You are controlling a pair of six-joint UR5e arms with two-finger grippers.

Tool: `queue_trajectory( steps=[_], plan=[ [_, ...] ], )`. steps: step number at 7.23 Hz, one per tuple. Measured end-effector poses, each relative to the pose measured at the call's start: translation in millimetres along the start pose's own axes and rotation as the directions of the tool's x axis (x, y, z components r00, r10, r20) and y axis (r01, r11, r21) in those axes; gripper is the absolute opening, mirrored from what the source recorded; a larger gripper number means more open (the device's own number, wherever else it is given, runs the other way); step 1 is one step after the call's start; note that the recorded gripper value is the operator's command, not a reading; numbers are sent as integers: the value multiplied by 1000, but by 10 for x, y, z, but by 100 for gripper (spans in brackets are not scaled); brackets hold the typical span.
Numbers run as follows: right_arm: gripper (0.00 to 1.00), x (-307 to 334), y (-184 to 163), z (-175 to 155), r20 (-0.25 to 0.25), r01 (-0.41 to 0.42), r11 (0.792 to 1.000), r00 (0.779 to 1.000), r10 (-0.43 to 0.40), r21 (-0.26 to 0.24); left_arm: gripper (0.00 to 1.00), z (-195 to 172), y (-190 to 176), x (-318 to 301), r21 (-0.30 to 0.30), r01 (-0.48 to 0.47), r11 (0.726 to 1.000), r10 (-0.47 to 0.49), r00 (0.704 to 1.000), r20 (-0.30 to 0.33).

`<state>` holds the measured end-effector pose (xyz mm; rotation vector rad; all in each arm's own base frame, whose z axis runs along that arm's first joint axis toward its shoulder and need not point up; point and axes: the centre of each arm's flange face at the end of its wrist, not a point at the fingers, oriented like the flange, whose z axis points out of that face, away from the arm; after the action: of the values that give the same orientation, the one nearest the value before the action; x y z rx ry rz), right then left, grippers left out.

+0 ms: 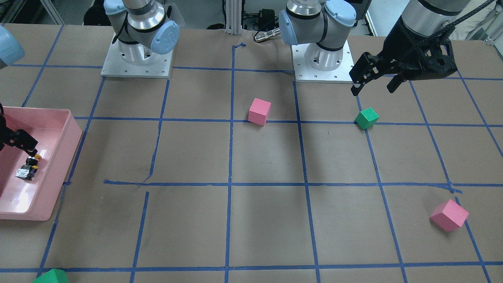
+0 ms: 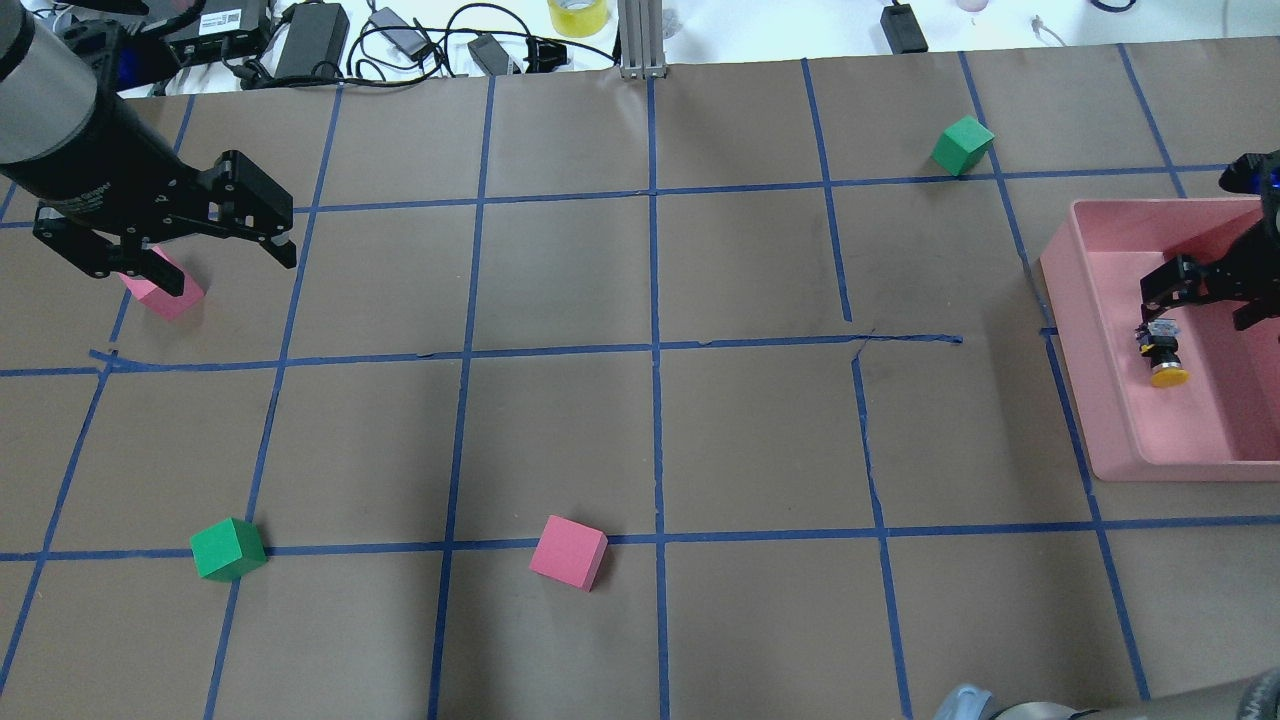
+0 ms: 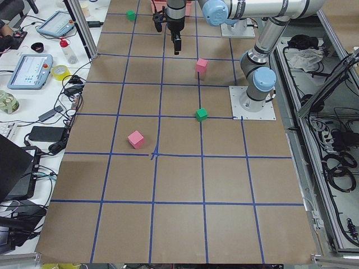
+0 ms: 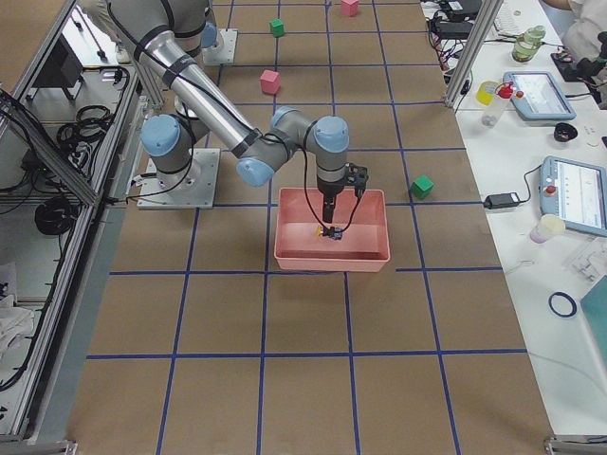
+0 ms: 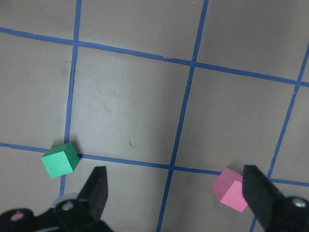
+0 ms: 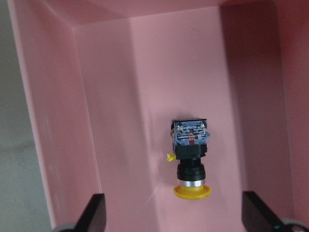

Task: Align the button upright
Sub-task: 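Lower the right gripper into the bin above the black yellow-capped button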

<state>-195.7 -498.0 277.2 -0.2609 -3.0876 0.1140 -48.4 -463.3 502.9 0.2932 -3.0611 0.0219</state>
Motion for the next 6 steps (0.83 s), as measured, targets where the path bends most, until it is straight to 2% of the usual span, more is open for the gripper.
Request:
queue_trajectory(
  steps=[6],
  plan=[
    [100, 12, -26, 101, 3, -1, 1000, 1000, 1, -4, 100, 21, -7, -1, -4, -7, 1000, 7, 1000, 0]
  ],
)
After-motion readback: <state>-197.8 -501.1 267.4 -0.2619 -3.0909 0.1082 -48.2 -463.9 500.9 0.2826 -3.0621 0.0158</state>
